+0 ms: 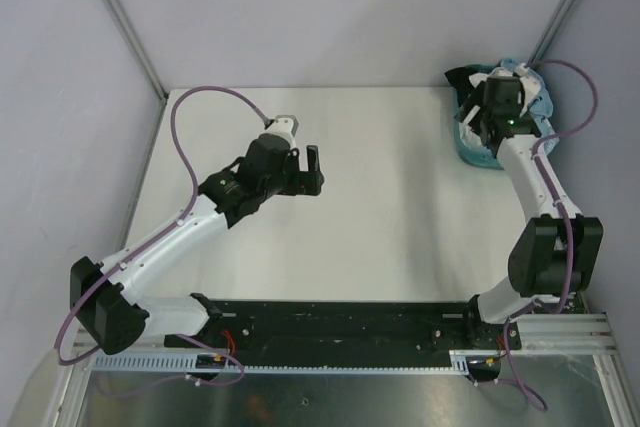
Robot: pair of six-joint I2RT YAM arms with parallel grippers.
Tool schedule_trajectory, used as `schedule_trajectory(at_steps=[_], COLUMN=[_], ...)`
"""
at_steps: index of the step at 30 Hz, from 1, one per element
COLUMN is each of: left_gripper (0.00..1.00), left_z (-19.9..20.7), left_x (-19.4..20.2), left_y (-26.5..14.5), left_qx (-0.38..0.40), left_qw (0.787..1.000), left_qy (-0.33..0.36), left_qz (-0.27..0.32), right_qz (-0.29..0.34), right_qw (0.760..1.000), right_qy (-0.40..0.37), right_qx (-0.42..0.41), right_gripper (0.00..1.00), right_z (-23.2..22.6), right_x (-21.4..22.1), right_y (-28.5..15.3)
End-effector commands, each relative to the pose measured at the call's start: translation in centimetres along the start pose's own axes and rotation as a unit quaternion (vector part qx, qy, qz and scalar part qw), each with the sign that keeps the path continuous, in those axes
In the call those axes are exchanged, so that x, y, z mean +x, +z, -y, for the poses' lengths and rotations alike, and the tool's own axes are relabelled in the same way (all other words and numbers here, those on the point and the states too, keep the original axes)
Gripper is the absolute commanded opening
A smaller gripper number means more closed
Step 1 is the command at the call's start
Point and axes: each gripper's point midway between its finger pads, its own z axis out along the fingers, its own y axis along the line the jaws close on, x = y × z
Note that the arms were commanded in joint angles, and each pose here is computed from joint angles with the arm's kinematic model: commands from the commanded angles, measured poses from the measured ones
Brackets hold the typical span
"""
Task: Fold and stack the t-shirts
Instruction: Grab crumpled tshirt from bin with the right arm
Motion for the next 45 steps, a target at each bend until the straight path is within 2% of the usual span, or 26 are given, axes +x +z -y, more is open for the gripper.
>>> schedule_trajectory(at_steps=[1, 9, 18, 27, 34, 39, 45], left_gripper=[0.99, 1.0, 0.99, 0.99, 1.0, 0.99, 0.99], left_z=[0.2, -0.5, -1.5, -1.9, -2.5, -2.6, -2.8], left_x=[-0.4, -0.7, -0.9, -0.7, -0.5, -0.3, -0.1], left_y=[-0.4, -0.1, 0.5, 1.2, 1.4, 1.5, 1.5], left_qx=[0.017, 0.015, 0.012, 0.012, 0.008, 0.008, 0.006], left_qw=[1.0, 1.0, 1.0, 0.999, 0.999, 0.999, 0.999], left_qy=[0.002, -0.011, -0.023, -0.031, -0.037, -0.038, -0.041], left_qz=[0.004, 0.002, -0.006, -0.018, -0.022, -0.026, -0.028], right_qz=[0.06, 0.067, 0.062, 0.081, 0.071, 0.047, 0.042], right_qw=[0.998, 0.99, 0.987, 0.985, 0.976, 0.977, 0.977], right_qy=[0.024, 0.032, 0.018, 0.004, 0.022, 0.047, 0.048], right_qx=[0.026, 0.123, 0.15, 0.15, 0.206, 0.205, 0.203], right_gripper=[0.99, 0.99, 0.98, 0.97, 0.96, 0.95, 0.91], right_z=[2.0, 6.7, 8.8, 8.7, 12.0, 14.0, 14.2], right_x=[-6.1, -10.0, -11.3, -13.1, -11.9, -10.4, -9.9], right_y=[2.4, 8.5, 13.0, 14.8, 14.3, 15.2, 15.3])
